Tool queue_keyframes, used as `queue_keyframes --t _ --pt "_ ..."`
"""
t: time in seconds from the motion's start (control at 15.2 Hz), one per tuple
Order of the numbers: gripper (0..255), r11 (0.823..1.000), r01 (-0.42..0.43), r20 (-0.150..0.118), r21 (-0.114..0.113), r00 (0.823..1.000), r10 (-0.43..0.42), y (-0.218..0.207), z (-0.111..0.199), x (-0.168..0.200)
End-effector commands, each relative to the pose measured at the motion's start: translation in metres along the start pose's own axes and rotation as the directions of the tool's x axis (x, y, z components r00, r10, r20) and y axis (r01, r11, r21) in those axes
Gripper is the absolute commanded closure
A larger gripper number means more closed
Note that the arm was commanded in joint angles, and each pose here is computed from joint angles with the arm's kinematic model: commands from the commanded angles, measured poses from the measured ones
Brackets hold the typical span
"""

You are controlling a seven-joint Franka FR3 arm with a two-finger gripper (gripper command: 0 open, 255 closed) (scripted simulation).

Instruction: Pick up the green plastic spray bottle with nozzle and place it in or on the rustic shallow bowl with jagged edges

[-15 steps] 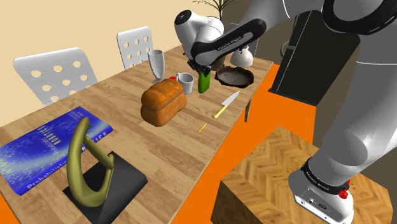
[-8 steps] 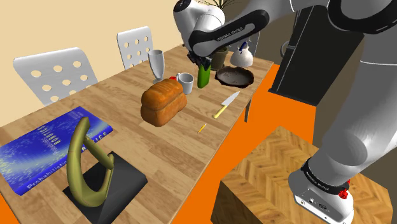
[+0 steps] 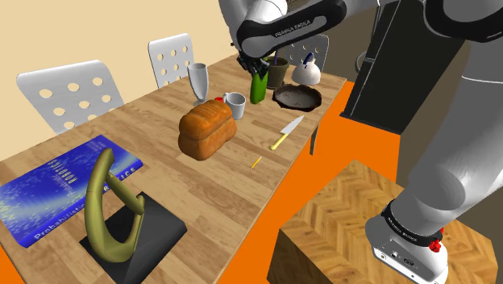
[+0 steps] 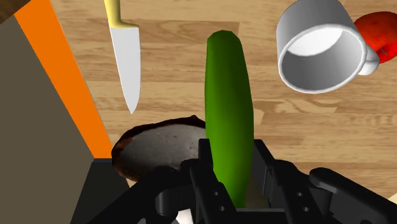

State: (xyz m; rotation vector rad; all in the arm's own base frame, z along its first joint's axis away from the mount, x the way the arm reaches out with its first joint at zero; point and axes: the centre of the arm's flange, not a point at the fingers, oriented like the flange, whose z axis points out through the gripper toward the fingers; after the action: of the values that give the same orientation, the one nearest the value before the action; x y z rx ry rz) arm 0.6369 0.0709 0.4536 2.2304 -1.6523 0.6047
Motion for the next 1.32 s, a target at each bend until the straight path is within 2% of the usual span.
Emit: queue_keyframes --t 0.0,0.2,1.25 --pt "255 1.000 0.000 0.000 0.000 1.000 0.000 0.000 -0.009 0.006" --pt "255 1.000 0.000 0.000 0.000 1.000 0.000 0.000 -0.020 0.012" --pt "255 1.000 0.000 0.000 0.000 1.000 0.000 0.054 0.081 0.190"
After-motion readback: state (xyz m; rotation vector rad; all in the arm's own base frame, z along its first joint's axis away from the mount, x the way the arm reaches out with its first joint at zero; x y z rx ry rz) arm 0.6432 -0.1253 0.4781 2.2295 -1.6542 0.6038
